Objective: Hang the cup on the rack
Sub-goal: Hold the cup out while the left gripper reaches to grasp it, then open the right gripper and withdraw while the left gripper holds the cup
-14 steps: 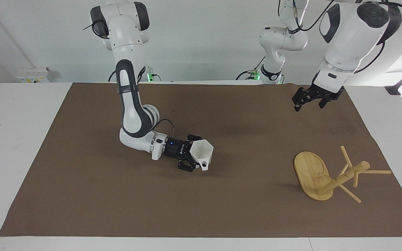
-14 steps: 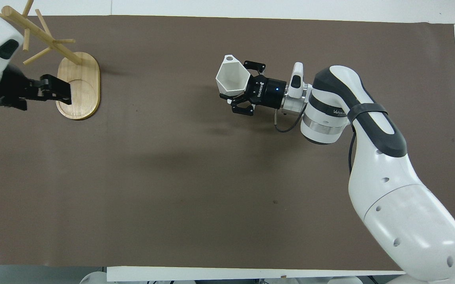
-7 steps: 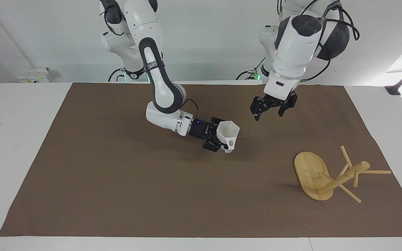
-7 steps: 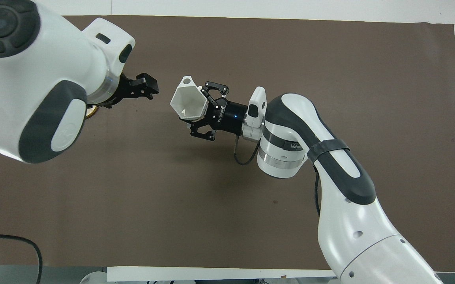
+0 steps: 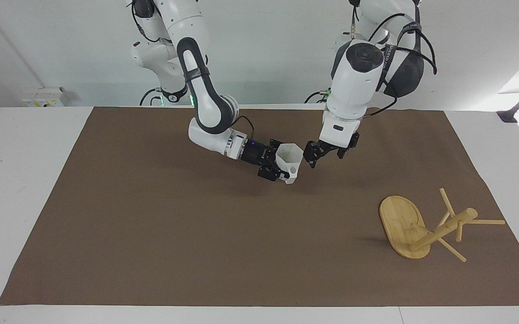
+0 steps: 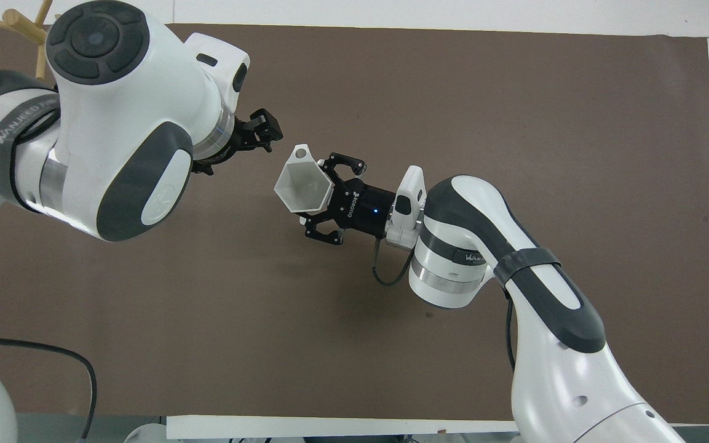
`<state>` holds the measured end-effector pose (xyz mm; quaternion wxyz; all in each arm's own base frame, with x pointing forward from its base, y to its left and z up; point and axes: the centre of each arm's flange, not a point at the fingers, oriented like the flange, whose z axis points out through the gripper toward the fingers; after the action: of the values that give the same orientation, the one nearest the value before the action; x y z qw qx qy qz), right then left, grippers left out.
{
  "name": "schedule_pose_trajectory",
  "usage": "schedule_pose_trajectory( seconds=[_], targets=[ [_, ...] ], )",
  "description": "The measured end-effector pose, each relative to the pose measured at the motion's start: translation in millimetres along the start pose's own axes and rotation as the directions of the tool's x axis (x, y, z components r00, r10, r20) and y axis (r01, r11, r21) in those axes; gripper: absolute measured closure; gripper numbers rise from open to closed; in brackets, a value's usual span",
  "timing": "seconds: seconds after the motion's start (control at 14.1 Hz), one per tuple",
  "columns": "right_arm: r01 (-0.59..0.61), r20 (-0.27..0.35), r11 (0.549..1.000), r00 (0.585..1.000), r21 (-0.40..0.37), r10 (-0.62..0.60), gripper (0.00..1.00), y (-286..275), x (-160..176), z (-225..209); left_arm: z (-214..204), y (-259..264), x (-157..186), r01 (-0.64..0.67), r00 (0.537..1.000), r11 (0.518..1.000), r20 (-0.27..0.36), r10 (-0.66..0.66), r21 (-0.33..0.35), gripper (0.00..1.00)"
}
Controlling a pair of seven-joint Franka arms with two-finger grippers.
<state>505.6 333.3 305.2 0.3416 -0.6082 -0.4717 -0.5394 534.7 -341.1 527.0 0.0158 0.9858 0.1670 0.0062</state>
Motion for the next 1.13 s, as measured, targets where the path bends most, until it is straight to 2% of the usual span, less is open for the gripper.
schedule_pose_trajectory(
  seconds=[0.28, 0.57, 0.71, 0.85, 1.06, 1.13],
  targets=[
    [-0.002, 0.002, 1.0, 1.0, 0.0, 0.002, 0.21, -0.7, -1.1, -0.5, 3.3, 27.4, -41.1, 0.062, 0.998, 0.998, 0.017, -0.063, 0.012, 0.0],
    [-0.001, 0.002, 1.0, 1.0, 0.0, 0.001, 0.21, -0.6, -0.8, -0.5, 14.5, 31.1, -60.4, 0.129, 0.991, 0.991, 0.038, -0.13, 0.034, 0.04],
    [-0.001, 0.001, 1.0, 1.0, 0.0, 0.001, 0.21, -0.6, -0.3, -0.6, 17.8, 28.7, -58.0, 0.157, 0.987, 0.987, 0.035, -0.158, 0.025, 0.09],
    [-0.001, 0.002, 1.0, 1.0, -0.001, 0.001, 0.21, -0.4, -0.2, -0.8, 21.1, 27.5, -57.6, 0.172, 0.985, 0.985, 0.032, -0.172, 0.001, 0.23],
    [-0.001, 0.004, 1.0, 1.0, -0.002, 0.001, 0.21, -0.3, -0.4, -1.0, 34.3, 23.5, -59.1, 0.184, 0.983, 0.982, 0.023, -0.183, -0.032, 0.26],
    [0.0, 0.004, 1.0, 1.0, -0.002, 0.001, 0.21, -0.3, -0.3, -1.0, 37.6, 21.5, -60.3, 0.185, 0.983, 0.982, 0.025, -0.184, -0.032, 0.33]
  ],
)
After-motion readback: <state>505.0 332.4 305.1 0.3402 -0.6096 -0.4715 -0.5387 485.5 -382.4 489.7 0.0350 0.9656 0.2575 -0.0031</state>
